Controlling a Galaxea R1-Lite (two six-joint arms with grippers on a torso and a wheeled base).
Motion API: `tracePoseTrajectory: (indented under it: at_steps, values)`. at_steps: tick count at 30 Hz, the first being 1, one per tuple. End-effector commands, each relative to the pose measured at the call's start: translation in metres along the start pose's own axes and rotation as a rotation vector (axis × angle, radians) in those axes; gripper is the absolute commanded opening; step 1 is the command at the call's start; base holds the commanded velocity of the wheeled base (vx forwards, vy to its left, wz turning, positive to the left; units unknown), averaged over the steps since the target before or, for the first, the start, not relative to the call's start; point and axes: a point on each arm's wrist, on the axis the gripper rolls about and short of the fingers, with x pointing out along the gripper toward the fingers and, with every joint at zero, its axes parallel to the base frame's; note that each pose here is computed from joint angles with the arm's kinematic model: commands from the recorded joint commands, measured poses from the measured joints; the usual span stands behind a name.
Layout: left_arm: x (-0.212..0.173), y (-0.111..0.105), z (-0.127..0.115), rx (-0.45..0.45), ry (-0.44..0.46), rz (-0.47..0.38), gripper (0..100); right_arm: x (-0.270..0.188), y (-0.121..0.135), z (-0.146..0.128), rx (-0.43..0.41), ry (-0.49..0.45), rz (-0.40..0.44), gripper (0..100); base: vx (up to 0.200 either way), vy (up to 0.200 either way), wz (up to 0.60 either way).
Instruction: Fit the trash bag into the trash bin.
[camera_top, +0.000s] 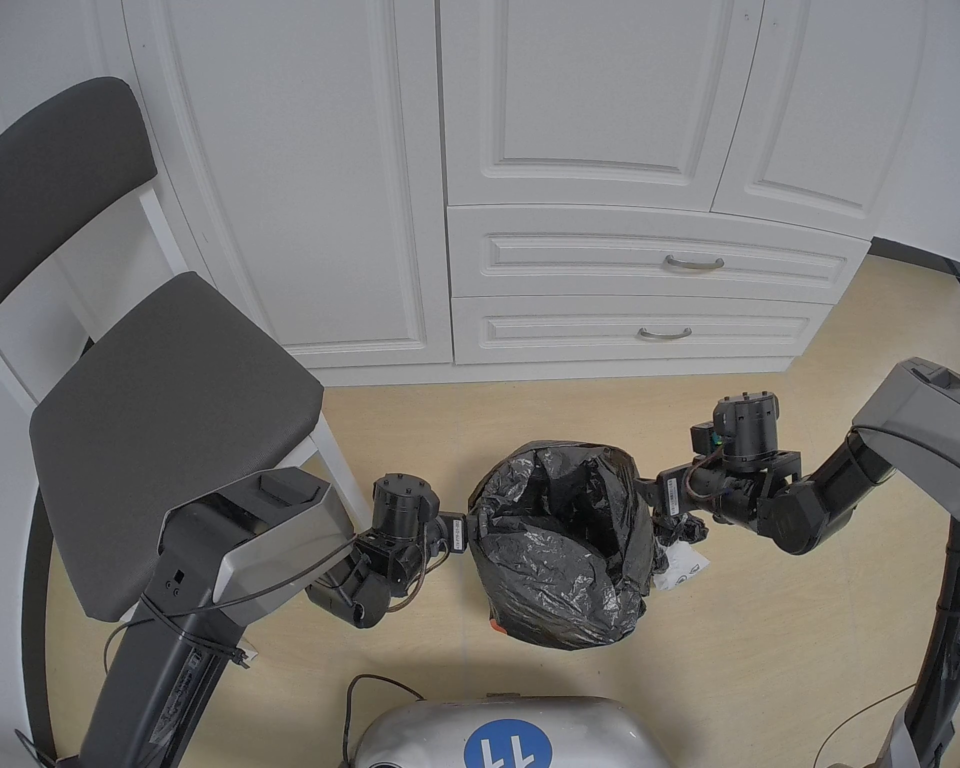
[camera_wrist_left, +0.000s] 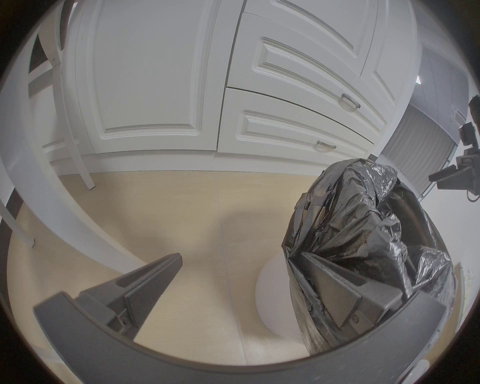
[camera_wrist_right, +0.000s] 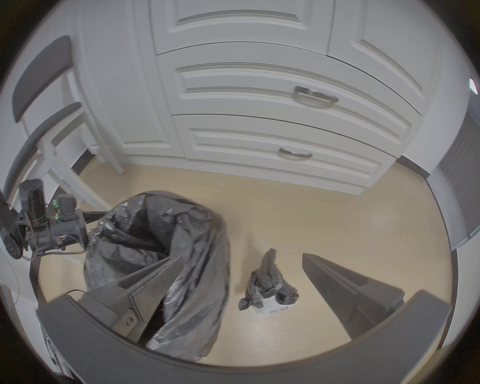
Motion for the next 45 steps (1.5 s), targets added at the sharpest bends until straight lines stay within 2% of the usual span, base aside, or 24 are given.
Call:
tracePoseTrajectory:
  at_steps: [1,2,6,11,16,24,32,39,43,45]
  values:
    - [-0.005,0.005,0.001,0.0,0.009,0.012,100,-0.003,0.013,-0.006,-0.02,0.015,0.034,100,0.0,0.0,0.0]
    - [-0.007,0.009,0.0,-0.003,0.009,0.019,100,-0.001,0.022,-0.01,-0.027,0.018,0.053,100,0.0,0.0,0.0]
    - [-0.028,0.013,0.016,0.009,-0.022,0.004,100,0.001,0.03,-0.017,-0.04,0.04,0.063,100,0.0,0.0,0.0]
    - [-0.064,0.007,0.039,0.056,-0.038,-0.094,100,0.0,0.032,-0.03,-0.069,0.09,0.074,100,0.0,0.0,0.0]
    - [-0.08,0.009,0.037,0.152,-0.007,-0.102,100,0.001,0.039,-0.037,-0.095,0.102,0.089,100,0.0,0.0,0.0]
    - [-0.085,0.008,0.038,0.167,-0.011,-0.116,100,0.008,0.047,-0.048,-0.113,0.134,0.094,100,0.0,0.0,0.0]
    - [-0.089,0.005,0.041,0.172,-0.022,-0.124,100,0.008,0.041,-0.048,-0.112,0.135,0.078,100,0.0,0.0,0.0]
    - [-0.09,0.005,0.041,0.198,-0.045,-0.128,100,-0.001,0.025,-0.045,-0.17,0.137,0.051,100,0.0,0.0,0.0]
    - [-0.089,0.005,0.04,0.201,-0.062,-0.127,100,-0.005,0.013,-0.052,-0.239,0.167,0.036,100,0.0,0.0,0.0]
    - [-0.089,0.006,0.04,0.2,-0.062,-0.126,100,-0.005,0.013,-0.052,-0.242,0.167,0.037,100,0.0,0.0,0.0]
